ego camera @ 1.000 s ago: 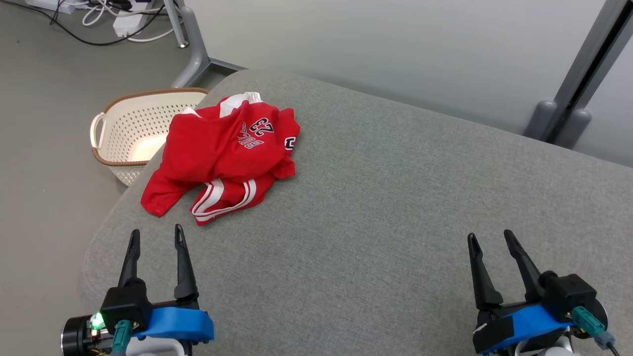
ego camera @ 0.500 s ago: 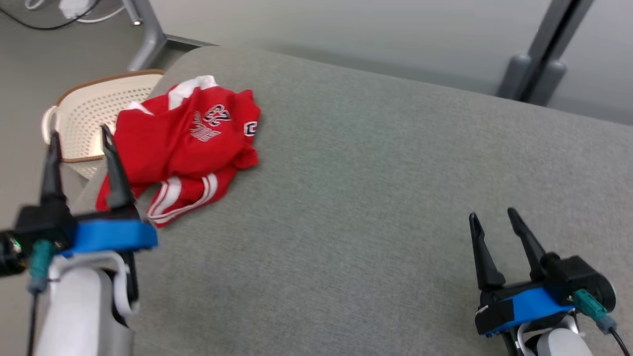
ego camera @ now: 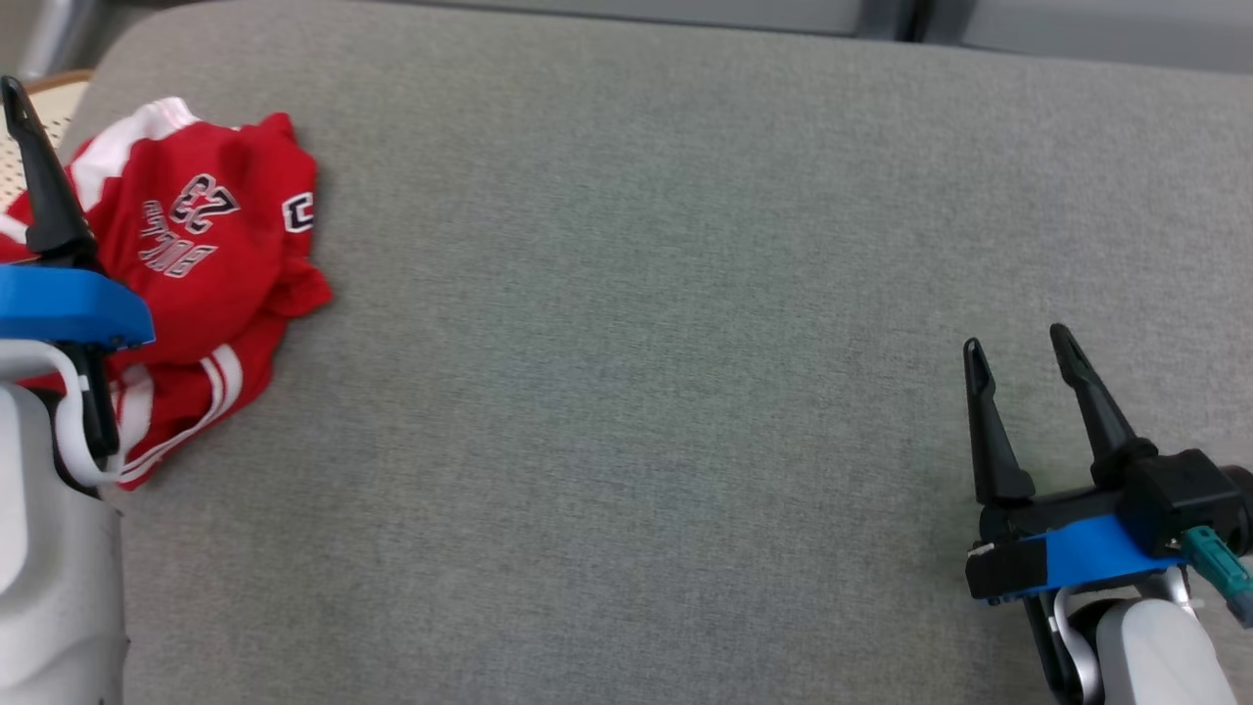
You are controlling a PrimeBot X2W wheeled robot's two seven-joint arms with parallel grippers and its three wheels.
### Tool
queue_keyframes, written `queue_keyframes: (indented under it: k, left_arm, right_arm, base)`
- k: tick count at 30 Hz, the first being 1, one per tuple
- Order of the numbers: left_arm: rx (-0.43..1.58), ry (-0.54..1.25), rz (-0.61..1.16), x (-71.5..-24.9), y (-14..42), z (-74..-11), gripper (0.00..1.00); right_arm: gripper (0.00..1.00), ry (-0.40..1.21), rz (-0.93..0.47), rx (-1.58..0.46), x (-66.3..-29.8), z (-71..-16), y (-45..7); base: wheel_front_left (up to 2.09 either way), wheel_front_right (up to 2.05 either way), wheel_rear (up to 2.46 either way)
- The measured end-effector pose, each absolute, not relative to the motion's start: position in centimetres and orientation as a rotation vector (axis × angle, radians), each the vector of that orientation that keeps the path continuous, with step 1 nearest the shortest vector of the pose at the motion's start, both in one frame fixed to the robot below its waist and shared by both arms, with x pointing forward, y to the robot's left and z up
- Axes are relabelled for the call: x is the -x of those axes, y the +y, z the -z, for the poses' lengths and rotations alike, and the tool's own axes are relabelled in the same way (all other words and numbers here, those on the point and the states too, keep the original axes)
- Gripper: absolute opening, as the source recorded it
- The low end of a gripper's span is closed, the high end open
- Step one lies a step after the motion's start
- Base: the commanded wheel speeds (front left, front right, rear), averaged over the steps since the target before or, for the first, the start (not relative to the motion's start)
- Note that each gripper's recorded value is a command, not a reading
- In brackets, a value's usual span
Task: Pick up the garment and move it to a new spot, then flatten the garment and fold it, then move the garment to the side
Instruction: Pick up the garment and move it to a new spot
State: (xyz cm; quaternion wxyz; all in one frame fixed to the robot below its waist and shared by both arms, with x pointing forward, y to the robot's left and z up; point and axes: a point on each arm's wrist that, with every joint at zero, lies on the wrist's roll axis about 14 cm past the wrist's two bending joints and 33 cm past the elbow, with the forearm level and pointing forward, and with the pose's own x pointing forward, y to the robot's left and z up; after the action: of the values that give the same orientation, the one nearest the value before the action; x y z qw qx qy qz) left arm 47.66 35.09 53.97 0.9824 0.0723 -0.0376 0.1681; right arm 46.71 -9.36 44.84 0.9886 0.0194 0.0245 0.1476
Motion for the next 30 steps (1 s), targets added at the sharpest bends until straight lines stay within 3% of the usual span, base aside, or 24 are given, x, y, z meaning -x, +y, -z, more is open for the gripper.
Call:
queue_keyframes:
  k: [6,17,18,19,20,22,23,30]
  left_arm:
    - [-0.107,0.171,-0.322,-49.1,35.4,-47.3,1.00]
    - [-0.040,0.541,-0.339,-45.1,36.4,-38.8,1.00]
    - [-0.033,0.555,-0.339,-44.9,36.3,-38.4,0.85]
    - [-0.029,0.562,-0.336,-44.7,36.2,-38.2,0.40]
    - [-0.028,0.561,-0.333,-44.7,36.1,-38.1,0.31]
    - [-0.027,0.548,-0.322,-44.8,35.8,-38.2,0.31]
    - [-0.029,0.529,-0.318,-45.0,35.8,-38.5,0.00]
    - [-0.092,0.256,-0.273,-48.5,35.0,-45.2,0.00]
  right_arm:
    - [1.00,0.055,-0.260,-0.027,-47.2,-44.4,-10.8]
    - [1.00,0.056,-0.266,-0.036,-47.5,-44.1,-10.5]
    - [1.00,0.055,-0.268,-0.039,-47.5,-44.2,-10.4]
    - [1.00,0.051,-0.269,-0.042,-47.6,-44.3,-10.3]
    - [1.00,0.049,-0.270,-0.043,-47.6,-44.4,-10.3]
    - [1.00,0.046,-0.269,-0.047,-47.5,-44.5,-10.3]
    - [1.00,0.043,-0.267,-0.050,-47.5,-44.6,-10.4]
    - [1.00,0.024,-0.250,-0.067,-46.8,-45.6,-11.0]
  base:
    - [0.00,0.00,0.00]
    - [0.00,0.00,0.00]
    - [0.00,0.00,0.00]
    - [0.00,0.00,0.00]
    - [0.00,0.00,0.00]
    - [0.00,0.00,0.00]
    - [0.00,0.00,0.00]
    - [0.00,0.00,0.00]
